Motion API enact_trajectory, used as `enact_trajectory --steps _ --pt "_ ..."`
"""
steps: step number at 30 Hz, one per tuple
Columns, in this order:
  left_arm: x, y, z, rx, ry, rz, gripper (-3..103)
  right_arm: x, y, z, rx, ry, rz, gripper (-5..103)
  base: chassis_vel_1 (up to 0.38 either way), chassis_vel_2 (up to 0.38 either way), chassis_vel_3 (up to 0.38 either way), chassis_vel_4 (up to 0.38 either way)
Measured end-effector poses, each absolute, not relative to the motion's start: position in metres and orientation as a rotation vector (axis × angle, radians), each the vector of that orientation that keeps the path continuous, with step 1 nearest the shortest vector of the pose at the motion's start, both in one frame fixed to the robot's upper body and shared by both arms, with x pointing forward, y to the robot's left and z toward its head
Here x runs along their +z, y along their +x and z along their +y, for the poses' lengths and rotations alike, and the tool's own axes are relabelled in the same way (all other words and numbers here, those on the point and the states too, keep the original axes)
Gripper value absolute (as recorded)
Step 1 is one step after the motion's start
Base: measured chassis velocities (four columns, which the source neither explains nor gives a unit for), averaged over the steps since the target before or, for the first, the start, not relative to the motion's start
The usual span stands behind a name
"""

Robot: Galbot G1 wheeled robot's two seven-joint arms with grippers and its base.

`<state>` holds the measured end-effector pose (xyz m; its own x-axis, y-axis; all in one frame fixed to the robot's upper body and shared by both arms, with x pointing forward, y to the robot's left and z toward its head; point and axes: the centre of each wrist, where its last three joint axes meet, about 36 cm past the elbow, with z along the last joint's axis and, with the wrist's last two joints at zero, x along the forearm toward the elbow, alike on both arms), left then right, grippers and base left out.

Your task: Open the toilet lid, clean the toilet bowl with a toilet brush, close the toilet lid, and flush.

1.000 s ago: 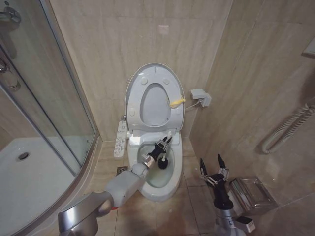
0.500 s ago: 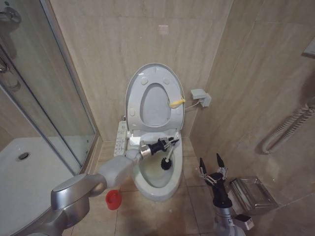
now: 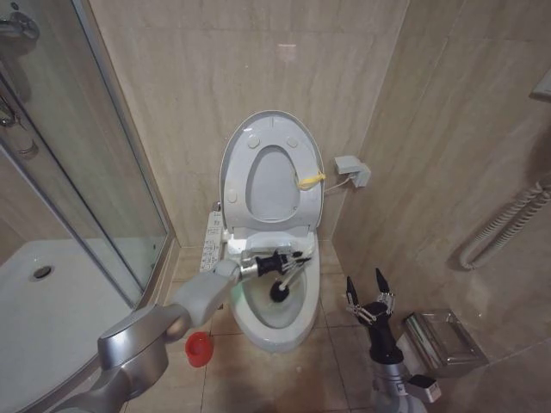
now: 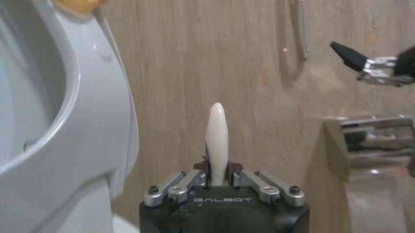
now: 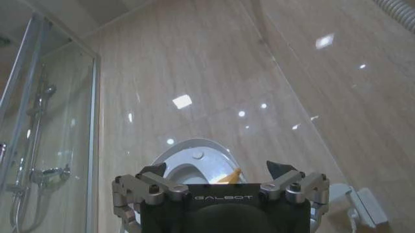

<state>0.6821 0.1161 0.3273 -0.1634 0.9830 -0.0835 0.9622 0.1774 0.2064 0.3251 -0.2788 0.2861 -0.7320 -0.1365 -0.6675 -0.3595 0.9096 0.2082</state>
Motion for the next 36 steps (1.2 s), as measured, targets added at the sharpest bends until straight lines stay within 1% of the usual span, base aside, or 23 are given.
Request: enact_trajectory --steps 2,8,11,14,15,16,18,21,25,29,32,33,36 --pt "0.324 0.683 0.113 0.171 1.849 2.273 19 0.287 0.325 -0.275 0.430 -0.357 2.379 100 0.000 0.000 0.000 0.000" --pt "0.303 0.675 0.129 0.226 1.804 2.345 19 0.289 0.321 -0.272 0.433 -0.362 2.373 100 0.000 0.000 0.000 0.000" --pt "0.304 0.675 0.125 0.231 1.775 2.342 19 0.291 0.320 -0.271 0.429 -0.362 2.371 100 0.000 0.000 0.000 0.000" --pt "0.319 0.679 0.104 0.208 1.729 2.298 19 0.293 0.317 -0.270 0.426 -0.360 2.369 100 0.000 0.000 0.000 0.000" --pt "0.319 0.679 0.104 0.208 1.729 2.298 19 0.293 0.317 -0.270 0.426 -0.360 2.369 100 0.000 0.000 0.000 0.000" --pt "0.328 0.680 0.089 0.181 1.699 2.270 19 0.294 0.314 -0.270 0.424 -0.356 2.369 100 0.000 0.000 0.000 0.000" --pt "0.330 0.679 0.075 0.151 1.665 2.263 19 0.295 0.311 -0.271 0.419 -0.354 2.371 100 0.000 0.000 0.000 0.000" --pt "0.319 0.675 0.078 0.161 1.649 2.300 19 0.296 0.309 -0.272 0.415 -0.354 2.372 100 0.000 0.000 0.000 0.000" --pt "0.294 0.664 0.098 0.182 1.627 2.382 19 0.297 0.306 -0.275 0.407 -0.350 2.374 100 0.000 0.000 0.000 0.000" --pt "0.289 0.661 0.105 0.183 1.602 2.407 19 0.297 0.306 -0.276 0.405 -0.350 2.373 100 0.000 0.000 0.000 0.000" --pt "0.304 0.663 0.083 0.136 1.548 2.361 19 0.298 0.307 -0.273 0.408 -0.355 2.371 100 0.000 0.000 0.000 0.000" --pt "0.304 0.663 0.083 0.136 1.548 2.361 19 0.298 0.307 -0.273 0.408 -0.355 2.371 100 0.000 0.000 0.000 0.000" --pt "0.312 0.662 0.058 0.076 1.522 2.328 19 0.297 0.308 -0.271 0.407 -0.361 2.371 100 0.000 0.000 0.000 0.000"
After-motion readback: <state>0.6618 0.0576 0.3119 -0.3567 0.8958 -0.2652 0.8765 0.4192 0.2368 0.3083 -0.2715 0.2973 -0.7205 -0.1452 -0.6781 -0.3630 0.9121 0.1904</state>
